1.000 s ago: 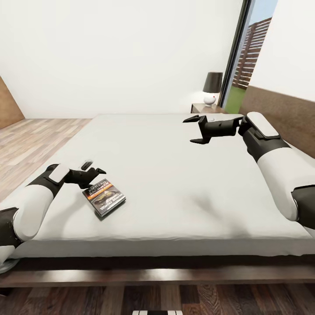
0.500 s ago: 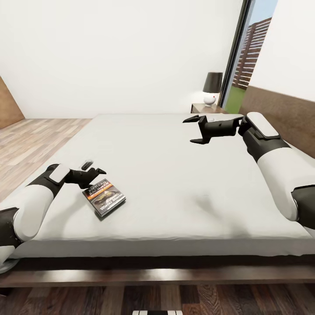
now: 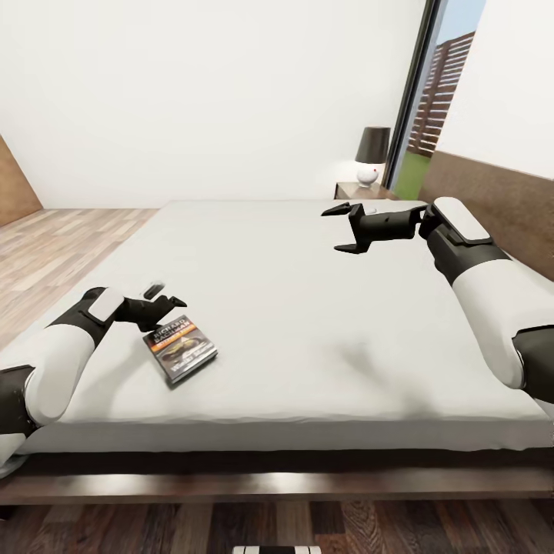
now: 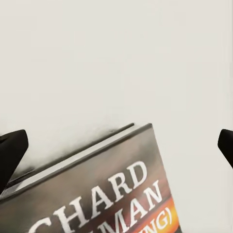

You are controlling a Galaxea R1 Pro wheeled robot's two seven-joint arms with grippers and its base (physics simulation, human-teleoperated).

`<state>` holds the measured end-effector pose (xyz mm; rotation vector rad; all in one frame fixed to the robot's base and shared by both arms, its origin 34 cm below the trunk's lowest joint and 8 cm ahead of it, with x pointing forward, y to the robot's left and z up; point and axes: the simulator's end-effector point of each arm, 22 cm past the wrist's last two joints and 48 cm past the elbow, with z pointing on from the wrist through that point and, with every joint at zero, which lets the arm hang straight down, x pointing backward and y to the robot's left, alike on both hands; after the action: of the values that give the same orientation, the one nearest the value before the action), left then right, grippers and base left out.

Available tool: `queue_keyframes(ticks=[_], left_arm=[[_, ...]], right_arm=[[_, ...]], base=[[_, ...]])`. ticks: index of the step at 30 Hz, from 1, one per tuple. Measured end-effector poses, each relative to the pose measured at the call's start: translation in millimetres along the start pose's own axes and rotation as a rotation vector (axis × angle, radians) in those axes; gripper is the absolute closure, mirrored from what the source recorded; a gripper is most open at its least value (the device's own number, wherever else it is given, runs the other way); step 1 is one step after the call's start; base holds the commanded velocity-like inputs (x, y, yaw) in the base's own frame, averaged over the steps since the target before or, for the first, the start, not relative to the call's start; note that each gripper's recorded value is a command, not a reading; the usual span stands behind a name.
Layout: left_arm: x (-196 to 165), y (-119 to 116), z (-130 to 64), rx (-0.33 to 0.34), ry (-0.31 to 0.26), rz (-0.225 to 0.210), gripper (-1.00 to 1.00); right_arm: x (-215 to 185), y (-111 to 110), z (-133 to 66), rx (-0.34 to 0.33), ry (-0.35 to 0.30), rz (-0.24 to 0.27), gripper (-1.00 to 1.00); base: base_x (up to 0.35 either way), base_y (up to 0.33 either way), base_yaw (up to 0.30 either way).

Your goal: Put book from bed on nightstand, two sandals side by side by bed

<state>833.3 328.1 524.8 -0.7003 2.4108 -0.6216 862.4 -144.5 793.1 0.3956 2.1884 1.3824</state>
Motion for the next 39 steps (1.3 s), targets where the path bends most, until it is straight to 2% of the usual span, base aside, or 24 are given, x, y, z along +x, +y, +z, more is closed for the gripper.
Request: queue_keyframes(ticks=[23, 39], left_arm=[[-0.8, 0.4, -0.4, -0.005, -0.002, 0.007, -1.00], [0.1, -0.4, 0.0, 0.004, 0.001, -0.006, -1.00]], right_arm=[[0.1, -0.3, 0.1, 0.002, 0.000, -0.001, -1.00], [2.2, 0.5, 2.4, 0.003, 0.004, -0.002, -1.00]], base=[[0.000, -0.108, 0.000], [0.000, -0.021, 0.000]])
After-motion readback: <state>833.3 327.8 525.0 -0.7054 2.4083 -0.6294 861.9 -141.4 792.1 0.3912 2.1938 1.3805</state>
